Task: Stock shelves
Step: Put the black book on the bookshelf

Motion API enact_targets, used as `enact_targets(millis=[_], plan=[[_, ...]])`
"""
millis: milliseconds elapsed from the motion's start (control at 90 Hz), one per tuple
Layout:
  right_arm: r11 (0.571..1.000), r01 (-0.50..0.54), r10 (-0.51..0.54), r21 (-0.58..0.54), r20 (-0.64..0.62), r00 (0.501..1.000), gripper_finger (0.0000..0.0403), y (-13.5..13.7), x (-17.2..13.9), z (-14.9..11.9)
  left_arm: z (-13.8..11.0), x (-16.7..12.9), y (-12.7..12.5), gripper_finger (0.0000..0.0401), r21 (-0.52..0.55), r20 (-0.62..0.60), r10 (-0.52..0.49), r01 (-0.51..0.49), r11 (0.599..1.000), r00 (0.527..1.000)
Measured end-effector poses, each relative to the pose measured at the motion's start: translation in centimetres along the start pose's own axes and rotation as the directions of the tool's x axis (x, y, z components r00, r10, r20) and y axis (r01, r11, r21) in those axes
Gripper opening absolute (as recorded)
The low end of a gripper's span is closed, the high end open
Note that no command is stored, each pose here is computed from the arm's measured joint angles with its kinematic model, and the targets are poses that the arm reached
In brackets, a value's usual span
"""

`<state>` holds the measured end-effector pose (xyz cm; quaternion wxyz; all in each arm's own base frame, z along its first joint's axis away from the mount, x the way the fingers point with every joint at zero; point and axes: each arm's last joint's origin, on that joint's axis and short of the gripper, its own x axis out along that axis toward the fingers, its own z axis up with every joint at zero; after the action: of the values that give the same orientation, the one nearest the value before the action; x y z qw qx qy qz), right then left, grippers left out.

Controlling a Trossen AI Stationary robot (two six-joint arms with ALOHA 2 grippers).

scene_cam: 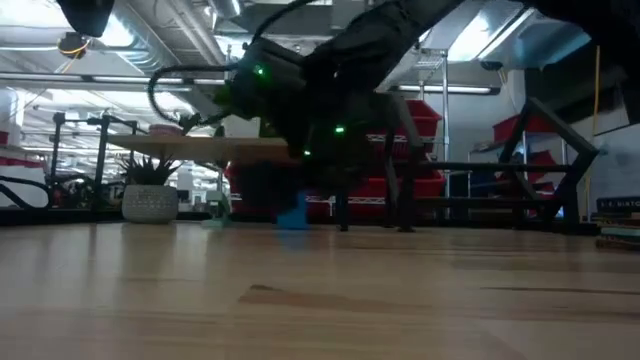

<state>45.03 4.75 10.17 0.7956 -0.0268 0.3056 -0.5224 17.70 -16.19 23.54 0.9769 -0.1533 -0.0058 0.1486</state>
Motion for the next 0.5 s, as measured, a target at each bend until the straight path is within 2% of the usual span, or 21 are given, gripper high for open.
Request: enact_targets(millis=[122,211,367,500], plan=[[0.989,-0.006,0.005,-0.15,-0.005,1.0,0.0248,-1.2,-4.4,-0.2,0.0,0.0,0.0,0.0054,-0.001,0.0,0.0,0.0,1.0,1.0],[0.95,-0.035,0.038,-0.31,0.001,0.999,0.0248,-2.2,-8.6,-0.5,0.0,0.0,0.0,0.0054,-0.003,0.001,0.003,-0.003,1.0,1.0],[0.823,-0.181,0.177,-0.538,-0.059,0.982,0.0248,-4.6,-16.9,-1.4,0.0,0.2,0.1,0.0054,-0.011,0.003,0.012,-0.012,1.0,1.0],[0.717,-0.357,0.283,-0.599,-0.217,0.934,0.0248,-7.8,-23.2,-2.9,0.0,0.2,0.1,0.0054,-0.018,0.003,0.012,-0.012,1.0,1.0]])
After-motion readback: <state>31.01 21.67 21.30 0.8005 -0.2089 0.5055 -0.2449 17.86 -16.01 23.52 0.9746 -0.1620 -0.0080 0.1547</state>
